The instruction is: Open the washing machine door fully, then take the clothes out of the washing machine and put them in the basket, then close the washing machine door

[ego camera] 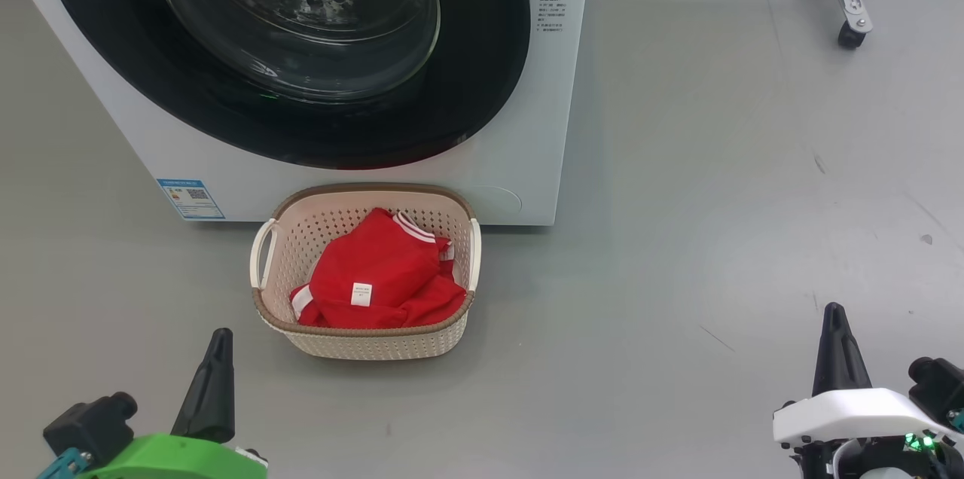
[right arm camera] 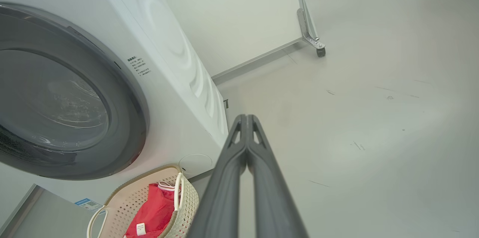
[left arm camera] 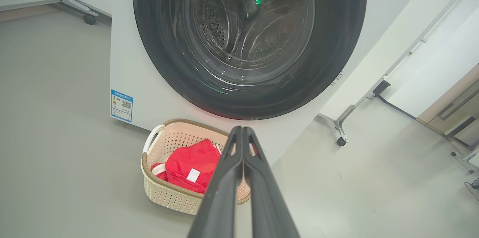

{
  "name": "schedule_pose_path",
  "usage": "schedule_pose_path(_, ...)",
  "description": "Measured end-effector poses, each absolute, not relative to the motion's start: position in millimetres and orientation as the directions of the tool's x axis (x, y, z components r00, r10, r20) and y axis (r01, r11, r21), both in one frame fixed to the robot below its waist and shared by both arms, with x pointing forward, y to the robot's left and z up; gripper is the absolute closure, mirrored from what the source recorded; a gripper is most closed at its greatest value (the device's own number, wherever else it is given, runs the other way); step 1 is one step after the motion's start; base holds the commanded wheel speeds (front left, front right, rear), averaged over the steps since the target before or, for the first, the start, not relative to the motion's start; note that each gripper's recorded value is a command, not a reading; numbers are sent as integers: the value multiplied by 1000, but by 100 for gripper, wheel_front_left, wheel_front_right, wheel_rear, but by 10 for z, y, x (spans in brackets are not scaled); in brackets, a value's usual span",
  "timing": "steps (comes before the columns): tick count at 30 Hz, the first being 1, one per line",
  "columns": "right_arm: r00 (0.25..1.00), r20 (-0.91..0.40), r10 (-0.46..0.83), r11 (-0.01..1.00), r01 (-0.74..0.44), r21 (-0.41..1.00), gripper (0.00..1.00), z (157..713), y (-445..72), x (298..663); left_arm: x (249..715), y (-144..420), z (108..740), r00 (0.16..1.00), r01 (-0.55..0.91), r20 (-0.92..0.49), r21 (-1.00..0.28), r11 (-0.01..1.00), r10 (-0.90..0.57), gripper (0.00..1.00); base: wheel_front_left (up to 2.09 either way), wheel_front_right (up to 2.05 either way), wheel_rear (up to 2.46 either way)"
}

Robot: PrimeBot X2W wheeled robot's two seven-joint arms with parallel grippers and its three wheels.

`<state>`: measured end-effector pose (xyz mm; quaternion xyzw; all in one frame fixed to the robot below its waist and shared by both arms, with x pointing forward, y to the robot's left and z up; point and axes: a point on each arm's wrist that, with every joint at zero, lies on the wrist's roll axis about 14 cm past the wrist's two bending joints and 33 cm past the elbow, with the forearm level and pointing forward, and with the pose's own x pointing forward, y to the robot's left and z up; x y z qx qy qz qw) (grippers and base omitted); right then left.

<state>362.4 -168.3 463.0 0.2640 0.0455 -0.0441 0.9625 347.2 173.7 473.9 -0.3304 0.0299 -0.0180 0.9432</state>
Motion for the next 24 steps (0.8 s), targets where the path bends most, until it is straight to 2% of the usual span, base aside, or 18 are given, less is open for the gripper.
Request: schedule_pose_path(24, 984, -168, -60, 643, 167, 748, 100, 4574, -1818, 3631, 3503, 1829, 4658, 995, -70, -102, -809, 583, -22, 100, 0, 0, 0)
